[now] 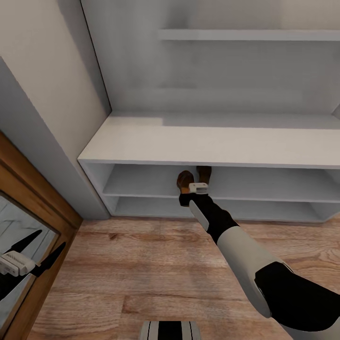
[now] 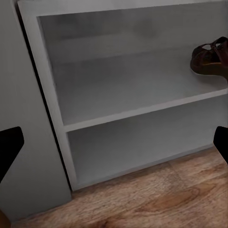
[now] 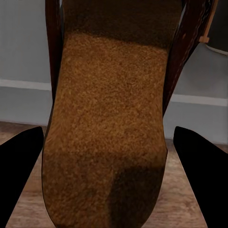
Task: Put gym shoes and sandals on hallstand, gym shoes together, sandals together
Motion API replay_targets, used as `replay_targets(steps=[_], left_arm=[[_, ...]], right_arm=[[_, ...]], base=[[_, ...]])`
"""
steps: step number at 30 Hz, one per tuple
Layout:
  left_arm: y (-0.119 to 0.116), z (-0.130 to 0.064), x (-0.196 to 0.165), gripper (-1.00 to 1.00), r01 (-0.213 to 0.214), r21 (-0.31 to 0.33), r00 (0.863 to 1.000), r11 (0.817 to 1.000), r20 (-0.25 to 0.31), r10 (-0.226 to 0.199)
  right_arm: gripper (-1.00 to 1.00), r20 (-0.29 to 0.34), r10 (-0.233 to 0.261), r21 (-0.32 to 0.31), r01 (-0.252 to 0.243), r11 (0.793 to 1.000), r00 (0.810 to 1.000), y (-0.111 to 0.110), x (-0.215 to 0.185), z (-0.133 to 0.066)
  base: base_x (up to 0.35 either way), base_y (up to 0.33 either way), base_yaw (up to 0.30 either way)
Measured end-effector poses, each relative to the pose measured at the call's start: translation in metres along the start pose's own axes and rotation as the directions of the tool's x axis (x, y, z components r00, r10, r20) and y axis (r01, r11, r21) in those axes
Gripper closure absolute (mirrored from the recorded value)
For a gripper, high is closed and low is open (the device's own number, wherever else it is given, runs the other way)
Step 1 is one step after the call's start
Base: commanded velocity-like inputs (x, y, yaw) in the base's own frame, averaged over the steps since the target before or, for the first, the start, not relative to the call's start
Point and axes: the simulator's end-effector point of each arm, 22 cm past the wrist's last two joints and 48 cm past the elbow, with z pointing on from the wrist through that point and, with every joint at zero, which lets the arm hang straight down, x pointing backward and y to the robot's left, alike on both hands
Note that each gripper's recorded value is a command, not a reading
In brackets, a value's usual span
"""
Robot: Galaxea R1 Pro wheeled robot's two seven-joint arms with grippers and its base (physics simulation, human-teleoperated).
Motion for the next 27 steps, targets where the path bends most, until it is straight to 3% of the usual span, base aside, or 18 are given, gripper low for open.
replay_targets(steps=[15, 27], left_arm=[[0.0002, 0.0001, -0.0002, -1.00, -0.001, -0.001, 1.000, 1.000, 0.000, 0.001], [-0.0002, 0.0003, -0.0004, -1.00, -0.001, 0.001, 1.000, 1.000, 0.001, 0.001]], right_arm=[[1.00, 0.000, 0.000, 0.000, 0.000, 1.000, 1.000, 0.0000, 0.0002, 0.0000], [1.00, 0.000, 0.000, 0.000, 0.000, 1.000, 1.000, 0.0000, 0.0002, 0.0000]], base=[[0.140, 0.000, 0.000], [0.037, 0.000, 0.000]])
